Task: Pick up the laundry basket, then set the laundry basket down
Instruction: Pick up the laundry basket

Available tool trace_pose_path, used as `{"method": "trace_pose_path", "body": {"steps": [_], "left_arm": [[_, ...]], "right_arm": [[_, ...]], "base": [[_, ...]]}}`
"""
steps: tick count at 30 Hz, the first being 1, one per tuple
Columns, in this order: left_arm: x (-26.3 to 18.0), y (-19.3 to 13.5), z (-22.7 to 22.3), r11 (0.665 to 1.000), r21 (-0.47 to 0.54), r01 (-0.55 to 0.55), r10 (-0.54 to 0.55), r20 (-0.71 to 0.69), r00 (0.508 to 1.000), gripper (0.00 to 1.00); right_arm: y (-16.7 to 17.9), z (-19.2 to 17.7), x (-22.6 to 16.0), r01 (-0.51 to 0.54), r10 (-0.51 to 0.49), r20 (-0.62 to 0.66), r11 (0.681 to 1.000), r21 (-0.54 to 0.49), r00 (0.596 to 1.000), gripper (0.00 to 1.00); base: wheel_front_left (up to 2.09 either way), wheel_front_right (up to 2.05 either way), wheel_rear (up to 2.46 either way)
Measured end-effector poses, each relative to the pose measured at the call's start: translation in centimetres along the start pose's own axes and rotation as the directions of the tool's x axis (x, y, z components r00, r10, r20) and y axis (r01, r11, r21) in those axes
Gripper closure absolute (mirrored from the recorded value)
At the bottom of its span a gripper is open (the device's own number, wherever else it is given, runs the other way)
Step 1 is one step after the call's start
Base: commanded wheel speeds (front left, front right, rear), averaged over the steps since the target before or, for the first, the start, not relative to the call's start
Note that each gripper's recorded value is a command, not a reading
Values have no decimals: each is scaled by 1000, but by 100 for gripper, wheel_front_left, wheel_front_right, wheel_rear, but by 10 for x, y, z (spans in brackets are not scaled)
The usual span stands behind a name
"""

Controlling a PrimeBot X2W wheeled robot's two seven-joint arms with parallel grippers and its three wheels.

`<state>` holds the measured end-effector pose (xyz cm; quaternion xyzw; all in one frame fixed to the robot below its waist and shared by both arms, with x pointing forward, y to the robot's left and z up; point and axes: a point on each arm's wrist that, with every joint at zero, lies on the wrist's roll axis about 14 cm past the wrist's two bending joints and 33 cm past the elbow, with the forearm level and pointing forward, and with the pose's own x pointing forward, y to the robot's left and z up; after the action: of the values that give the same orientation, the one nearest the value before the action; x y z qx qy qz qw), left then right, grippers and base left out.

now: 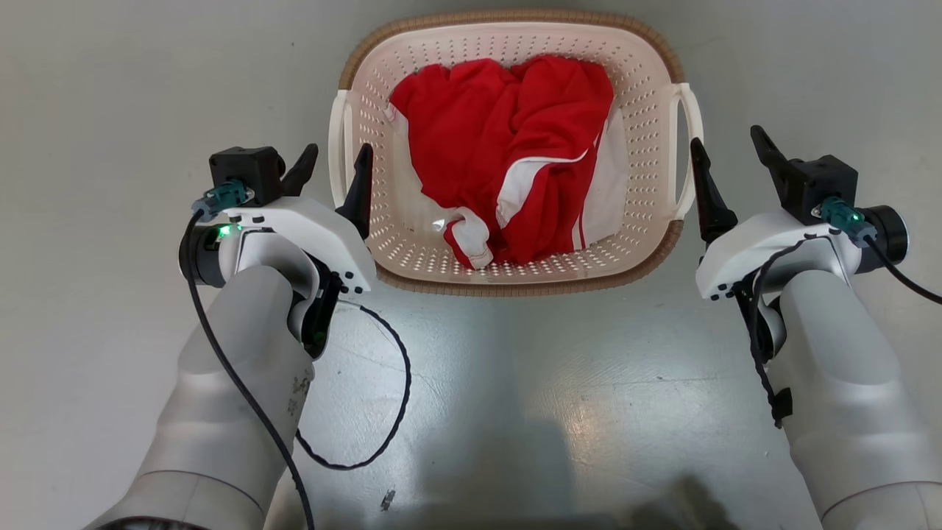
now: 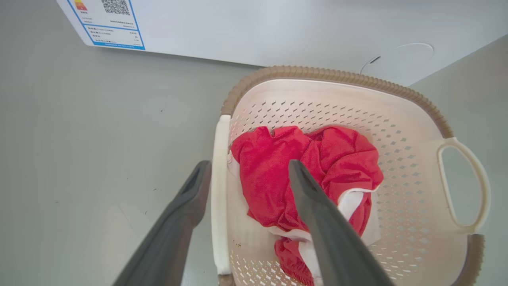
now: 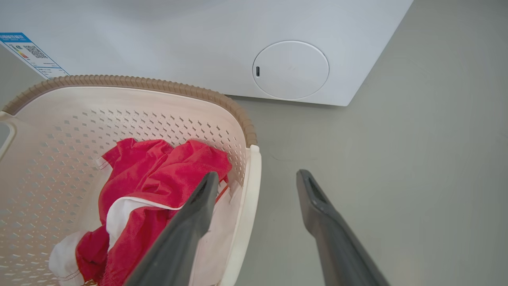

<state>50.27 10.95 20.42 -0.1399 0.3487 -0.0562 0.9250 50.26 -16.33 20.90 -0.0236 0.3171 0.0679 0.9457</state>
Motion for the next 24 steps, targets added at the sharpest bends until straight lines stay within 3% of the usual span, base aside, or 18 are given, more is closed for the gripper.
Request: {"method": "trace_pose_path", "body": {"steps": [24], "left_arm": [[36,22,-25,996,68,-52,58,-93,994,0]], "right_arm": [[11,-43,33,-29,32,-105,999,34,994,0]], "base": [[0,0,0]]}}
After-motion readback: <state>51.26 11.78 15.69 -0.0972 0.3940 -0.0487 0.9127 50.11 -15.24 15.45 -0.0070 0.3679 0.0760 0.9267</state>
